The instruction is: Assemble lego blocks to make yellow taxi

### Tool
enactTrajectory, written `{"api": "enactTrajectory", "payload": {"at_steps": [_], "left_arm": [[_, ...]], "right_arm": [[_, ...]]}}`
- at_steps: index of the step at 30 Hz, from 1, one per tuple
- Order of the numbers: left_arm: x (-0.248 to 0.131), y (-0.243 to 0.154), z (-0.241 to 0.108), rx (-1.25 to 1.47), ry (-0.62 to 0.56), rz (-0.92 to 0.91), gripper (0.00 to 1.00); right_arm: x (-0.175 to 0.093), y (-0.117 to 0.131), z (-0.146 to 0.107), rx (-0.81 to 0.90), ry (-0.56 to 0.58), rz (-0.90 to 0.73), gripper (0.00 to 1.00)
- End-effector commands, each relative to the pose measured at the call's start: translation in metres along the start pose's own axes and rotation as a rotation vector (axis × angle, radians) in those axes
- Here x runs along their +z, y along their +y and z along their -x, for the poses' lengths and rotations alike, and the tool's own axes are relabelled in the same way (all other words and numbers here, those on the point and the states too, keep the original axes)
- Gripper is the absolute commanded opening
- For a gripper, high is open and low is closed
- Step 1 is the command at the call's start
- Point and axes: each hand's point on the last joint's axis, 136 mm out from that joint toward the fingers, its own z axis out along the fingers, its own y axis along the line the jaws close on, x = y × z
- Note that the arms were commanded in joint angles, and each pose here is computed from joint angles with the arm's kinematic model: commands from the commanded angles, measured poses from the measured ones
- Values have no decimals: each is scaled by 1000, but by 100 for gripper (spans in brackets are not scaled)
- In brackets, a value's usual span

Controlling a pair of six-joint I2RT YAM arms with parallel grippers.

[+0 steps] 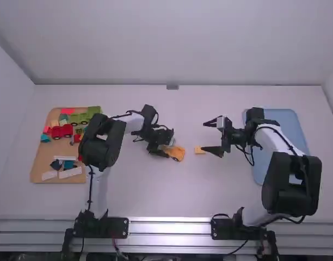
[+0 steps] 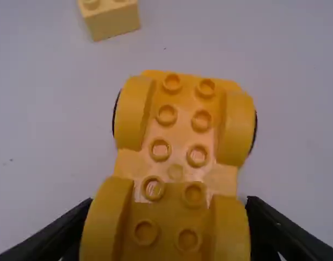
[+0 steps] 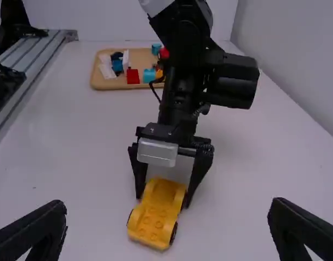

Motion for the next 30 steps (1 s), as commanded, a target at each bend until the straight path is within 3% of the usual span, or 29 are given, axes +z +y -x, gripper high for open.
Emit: {"api": "enactTrajectory", "payload": {"at_steps": [1, 6, 14, 17, 21, 30], "left_arm": [[5, -4, 5, -28, -60, -20, 63], [7, 1, 7, -193, -112, 9, 59], [10, 7, -8, -357, -41, 160, 52], [-3, 3, -12, -363, 15, 261, 53], [-19, -15, 0, -312, 2, 308, 57], [-15, -31, -4, -245, 8, 337, 67]], "right_arm": [[0, 2, 5, 11, -29, 1, 99], [0, 2, 5, 16, -28, 1, 99], [0, 3, 4, 15, -25, 2, 99], [0, 3, 4, 14, -25, 2, 99], [0, 2, 4, 6, -25, 1, 99], [0, 3, 0, 21, 3, 2, 99]]}}
